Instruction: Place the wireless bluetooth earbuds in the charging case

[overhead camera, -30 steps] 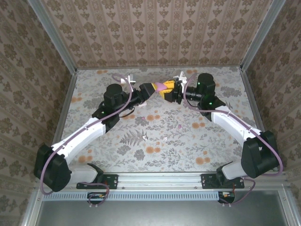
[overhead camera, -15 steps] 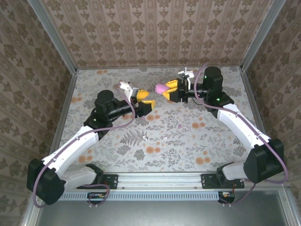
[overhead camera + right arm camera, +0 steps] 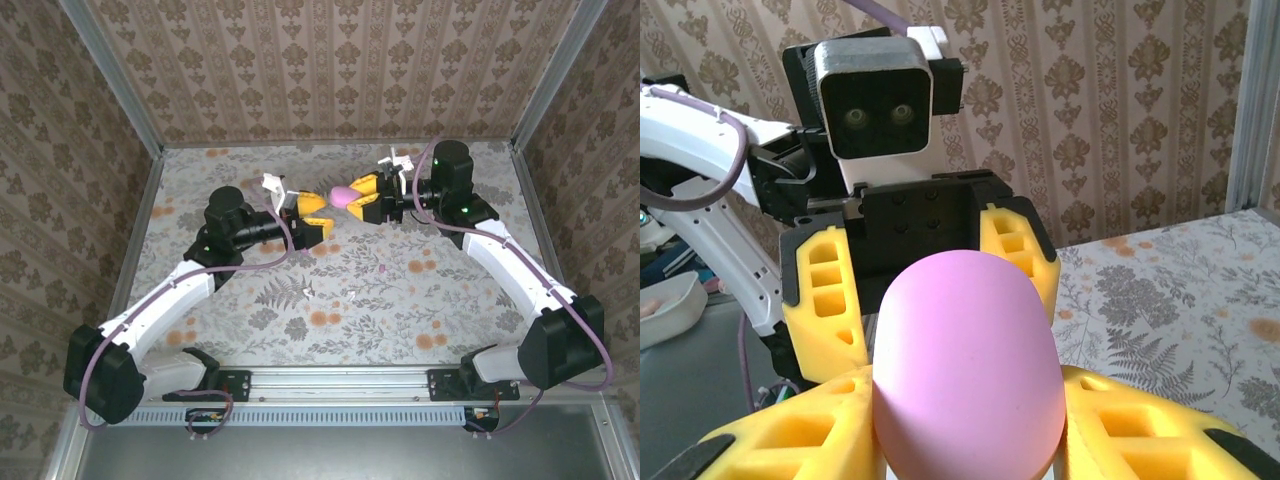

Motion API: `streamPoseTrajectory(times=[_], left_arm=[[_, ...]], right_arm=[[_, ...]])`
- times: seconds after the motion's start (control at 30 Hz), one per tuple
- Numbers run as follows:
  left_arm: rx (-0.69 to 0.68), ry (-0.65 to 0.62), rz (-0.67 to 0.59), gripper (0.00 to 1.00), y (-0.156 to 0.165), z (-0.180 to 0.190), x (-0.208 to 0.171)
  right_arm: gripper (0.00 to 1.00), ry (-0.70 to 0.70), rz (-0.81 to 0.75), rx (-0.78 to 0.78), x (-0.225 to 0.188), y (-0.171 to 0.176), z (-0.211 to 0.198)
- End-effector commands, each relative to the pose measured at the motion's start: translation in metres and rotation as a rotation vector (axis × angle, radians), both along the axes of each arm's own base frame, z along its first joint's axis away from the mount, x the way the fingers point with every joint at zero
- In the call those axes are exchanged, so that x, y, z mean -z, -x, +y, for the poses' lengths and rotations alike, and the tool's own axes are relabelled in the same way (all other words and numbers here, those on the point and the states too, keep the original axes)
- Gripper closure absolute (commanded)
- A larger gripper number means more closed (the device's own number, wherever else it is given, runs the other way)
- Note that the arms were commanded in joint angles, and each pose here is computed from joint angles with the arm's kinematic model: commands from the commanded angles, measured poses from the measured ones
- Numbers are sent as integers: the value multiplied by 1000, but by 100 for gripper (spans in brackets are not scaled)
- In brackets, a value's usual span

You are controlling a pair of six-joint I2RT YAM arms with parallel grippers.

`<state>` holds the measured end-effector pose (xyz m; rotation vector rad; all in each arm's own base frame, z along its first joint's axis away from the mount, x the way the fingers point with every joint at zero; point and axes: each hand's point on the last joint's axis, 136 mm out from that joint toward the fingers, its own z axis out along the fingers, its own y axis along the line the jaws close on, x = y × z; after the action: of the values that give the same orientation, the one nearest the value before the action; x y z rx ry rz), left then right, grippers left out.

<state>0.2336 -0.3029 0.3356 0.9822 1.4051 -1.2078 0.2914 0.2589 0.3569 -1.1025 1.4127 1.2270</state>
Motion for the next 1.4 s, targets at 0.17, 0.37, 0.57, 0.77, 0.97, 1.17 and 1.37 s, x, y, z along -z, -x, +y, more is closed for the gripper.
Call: streamPoseTrajectory(times=[0.17,0.37,0.57,0.77,0.97,1.17,1.37], left_arm=[[72,70,-84,39,10,-2,-34],[101,76,-70,39,12,-4,-36],[110,71,-63,42,12,-9,-36],[124,65,-59,47,13,-13,-36],[128,62,-58,47,14,-16,-36],[125,50,-58,49,12,-18,-35],[131,39,-55,49,13,-21,-32]], right_arm=[[58,4,-70,-60,-11,15,2],[58,3,-73,-68,-12,18,5],[58,3,-73,-63,-11,17,5],[58,4,-71,-60,-11,16,6],[58,5,-72,-58,-11,16,7],[58,4,-76,-53,-12,14,7],[58,-4,-75,-45,-13,13,8]])
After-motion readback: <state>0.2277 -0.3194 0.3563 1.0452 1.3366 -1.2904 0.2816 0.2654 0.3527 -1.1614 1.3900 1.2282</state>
